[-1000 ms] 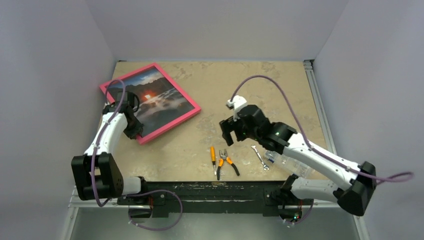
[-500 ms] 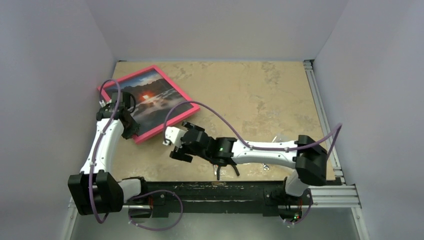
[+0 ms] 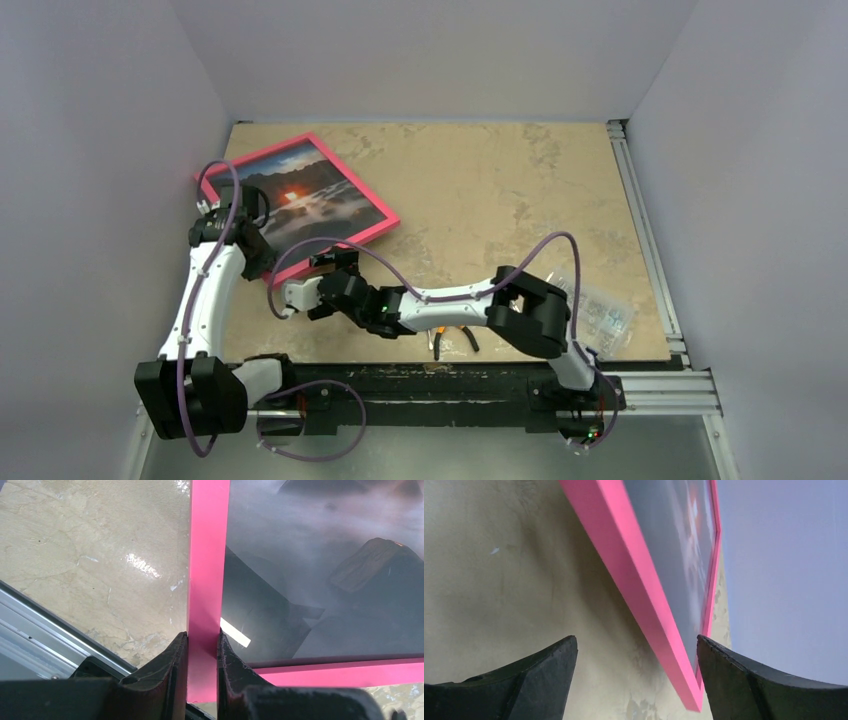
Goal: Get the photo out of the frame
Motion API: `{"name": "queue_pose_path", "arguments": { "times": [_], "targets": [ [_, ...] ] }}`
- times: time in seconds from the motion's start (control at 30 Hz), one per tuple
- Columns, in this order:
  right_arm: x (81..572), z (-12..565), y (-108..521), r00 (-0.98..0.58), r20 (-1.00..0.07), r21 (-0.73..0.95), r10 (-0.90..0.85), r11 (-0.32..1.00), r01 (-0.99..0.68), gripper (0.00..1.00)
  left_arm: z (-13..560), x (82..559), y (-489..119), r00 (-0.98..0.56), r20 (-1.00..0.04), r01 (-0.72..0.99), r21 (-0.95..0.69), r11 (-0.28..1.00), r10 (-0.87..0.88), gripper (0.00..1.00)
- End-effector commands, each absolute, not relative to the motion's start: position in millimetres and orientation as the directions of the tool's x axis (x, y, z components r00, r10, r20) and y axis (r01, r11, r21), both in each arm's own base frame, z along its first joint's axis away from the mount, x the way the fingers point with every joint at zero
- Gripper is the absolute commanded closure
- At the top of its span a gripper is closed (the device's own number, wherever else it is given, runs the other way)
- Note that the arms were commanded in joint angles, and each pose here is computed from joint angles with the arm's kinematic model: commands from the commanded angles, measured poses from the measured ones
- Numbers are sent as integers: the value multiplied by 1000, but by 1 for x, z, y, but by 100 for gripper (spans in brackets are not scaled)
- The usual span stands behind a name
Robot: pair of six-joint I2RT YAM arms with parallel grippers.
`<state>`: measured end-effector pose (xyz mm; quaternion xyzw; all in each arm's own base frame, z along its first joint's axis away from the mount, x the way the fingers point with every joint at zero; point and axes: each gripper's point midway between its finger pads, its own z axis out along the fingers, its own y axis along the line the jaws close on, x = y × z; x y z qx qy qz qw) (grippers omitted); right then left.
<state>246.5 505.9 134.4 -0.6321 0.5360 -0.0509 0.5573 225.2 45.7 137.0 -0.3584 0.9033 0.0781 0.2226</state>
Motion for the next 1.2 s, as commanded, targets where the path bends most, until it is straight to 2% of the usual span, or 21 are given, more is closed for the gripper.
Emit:
{"name": "queue_pose_path", "arguments": {
  "times": [0.0,0.23,0.37,0.43,0.53,0.73,0.77,0.83,0.87,0.97,1.03,1.17],
  "targets": [
    [261,162,534,530,-473,-846,-704,195,-495,17,172,240,50,-602,-551,-660,-64,749,-578,100],
    [279,163,549,570,-401,-910,-717,236,-342,22,173,237,43,-609,-533,-651,-87,754,-588,100],
    [284,164,548,569,-376,-925,-731,254,-284,34,174,235,44,-606,-538,-653,-85,753,-586,100],
    [284,163,547,574,-372,-927,-729,256,-276,41,176,235,44,-601,-543,-652,-92,752,-587,100],
    [284,165,545,571,-375,-926,-731,262,-272,60,178,235,43,-596,-543,-653,-102,751,-592,100],
    [284,174,534,547,-395,-918,-738,294,-266,85,191,235,41,-561,-578,-642,-149,752,-593,100],
    [283,175,533,543,-404,-914,-736,298,-275,89,194,235,40,-554,-586,-636,-161,755,-592,97],
    [282,179,528,532,-428,-903,-731,321,-286,97,204,236,38,-534,-605,-622,-192,759,-591,74],
    [282,181,525,526,-439,-898,-729,332,-289,99,209,237,36,-525,-612,-613,-211,761,-592,66],
    [280,193,513,503,-492,-870,-710,389,-302,100,227,239,30,-500,-635,-577,-264,773,-589,46],
    [277,205,504,483,-540,-842,-690,435,-320,100,240,239,25,-483,-643,-554,-301,776,-594,36],
    [273,227,486,429,-651,-759,-626,541,-362,100,286,238,16,-410,-690,-485,-389,783,-596,24]
  ]
}}
